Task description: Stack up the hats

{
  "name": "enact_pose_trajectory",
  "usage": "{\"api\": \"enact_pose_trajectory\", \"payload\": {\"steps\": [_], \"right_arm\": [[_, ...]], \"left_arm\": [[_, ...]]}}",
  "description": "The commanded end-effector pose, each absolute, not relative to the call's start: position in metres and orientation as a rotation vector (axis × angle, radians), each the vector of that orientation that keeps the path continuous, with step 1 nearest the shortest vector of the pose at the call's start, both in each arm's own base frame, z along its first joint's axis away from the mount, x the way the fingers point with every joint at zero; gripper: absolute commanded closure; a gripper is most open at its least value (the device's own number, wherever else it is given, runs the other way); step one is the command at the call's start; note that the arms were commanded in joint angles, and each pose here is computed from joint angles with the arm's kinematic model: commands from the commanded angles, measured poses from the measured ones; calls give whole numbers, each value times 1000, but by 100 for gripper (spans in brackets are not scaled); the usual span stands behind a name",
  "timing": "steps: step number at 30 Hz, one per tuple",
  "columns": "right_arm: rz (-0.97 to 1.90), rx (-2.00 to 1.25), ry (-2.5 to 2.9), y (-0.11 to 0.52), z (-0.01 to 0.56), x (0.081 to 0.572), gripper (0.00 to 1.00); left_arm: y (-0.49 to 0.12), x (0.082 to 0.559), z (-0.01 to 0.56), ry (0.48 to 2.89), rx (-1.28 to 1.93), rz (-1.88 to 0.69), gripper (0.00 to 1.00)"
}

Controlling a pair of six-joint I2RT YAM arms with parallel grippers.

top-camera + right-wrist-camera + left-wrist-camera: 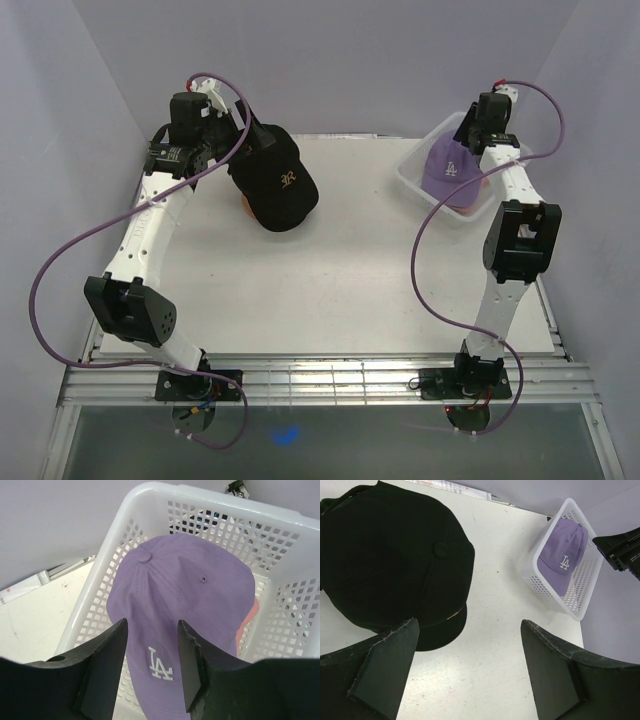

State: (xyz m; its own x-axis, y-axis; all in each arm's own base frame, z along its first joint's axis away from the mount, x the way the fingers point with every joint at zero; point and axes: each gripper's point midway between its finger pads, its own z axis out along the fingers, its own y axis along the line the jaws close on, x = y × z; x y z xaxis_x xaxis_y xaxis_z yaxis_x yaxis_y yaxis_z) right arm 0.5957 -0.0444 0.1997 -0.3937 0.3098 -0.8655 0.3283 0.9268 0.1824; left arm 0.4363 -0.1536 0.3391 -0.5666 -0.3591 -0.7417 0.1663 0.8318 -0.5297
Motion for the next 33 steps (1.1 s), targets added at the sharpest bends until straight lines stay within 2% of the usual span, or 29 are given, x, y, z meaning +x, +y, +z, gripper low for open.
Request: {"api": "enact_pose_trajectory", "payload": {"steps": [1,3,8,33], "right_arm": [[-44,440,1958,-48,218,605,51],[-45,439,1973,-47,211,605,57],[-21,427,2011,-43,198,613,59],[-36,429,2069,-42,168,620,61]], "left_arm": [[-153,432,353,2025,-123,-693,7],[-153,432,353,2025,-123,-693,7],[-153,434,352,2028,-128,-689,7],[-155,435,344,2045,-127,-675,7]]}}
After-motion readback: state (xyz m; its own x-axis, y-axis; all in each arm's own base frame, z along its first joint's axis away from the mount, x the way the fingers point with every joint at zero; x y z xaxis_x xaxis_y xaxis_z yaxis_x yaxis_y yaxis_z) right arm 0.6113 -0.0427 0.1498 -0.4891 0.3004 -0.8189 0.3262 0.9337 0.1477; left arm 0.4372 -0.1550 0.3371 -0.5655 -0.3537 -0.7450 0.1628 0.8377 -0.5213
